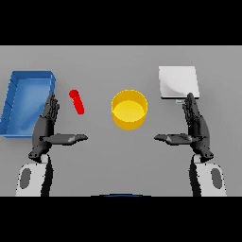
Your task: Pick up the red beaker and tilt it to pour out 1 green nut into yellow bowl. Pick up the yellow bowl and place it on the metallic measuring scale.
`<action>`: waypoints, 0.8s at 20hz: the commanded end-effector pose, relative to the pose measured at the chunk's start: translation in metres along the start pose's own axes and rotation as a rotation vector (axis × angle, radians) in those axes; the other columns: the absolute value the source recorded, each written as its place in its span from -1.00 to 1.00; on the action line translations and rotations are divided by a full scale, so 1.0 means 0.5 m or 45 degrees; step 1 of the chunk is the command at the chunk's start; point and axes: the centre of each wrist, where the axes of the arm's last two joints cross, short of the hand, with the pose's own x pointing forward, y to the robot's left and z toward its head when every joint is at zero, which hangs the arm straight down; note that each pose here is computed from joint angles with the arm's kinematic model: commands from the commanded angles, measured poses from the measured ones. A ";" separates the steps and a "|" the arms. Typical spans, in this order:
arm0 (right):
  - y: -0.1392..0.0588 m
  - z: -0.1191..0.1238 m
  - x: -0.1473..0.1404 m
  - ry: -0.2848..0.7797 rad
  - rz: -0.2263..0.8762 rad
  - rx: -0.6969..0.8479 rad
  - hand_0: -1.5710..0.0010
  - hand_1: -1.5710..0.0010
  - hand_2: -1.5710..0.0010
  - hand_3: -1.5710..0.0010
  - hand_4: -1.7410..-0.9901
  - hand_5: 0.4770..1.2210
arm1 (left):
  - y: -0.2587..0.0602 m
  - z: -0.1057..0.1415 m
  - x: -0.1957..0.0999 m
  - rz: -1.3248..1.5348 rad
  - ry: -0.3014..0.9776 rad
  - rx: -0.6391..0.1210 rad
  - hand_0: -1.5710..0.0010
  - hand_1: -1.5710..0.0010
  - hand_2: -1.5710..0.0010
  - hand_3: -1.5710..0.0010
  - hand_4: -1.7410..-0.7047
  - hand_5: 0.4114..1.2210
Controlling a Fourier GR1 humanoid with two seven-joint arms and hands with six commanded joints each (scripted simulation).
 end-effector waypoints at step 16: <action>0.013 0.041 0.021 -0.145 0.398 0.012 1.00 1.00 1.00 1.00 0.44 -0.66 | 0.032 0.073 0.024 -0.248 0.019 -0.113 1.00 1.00 1.00 1.00 0.12 -0.53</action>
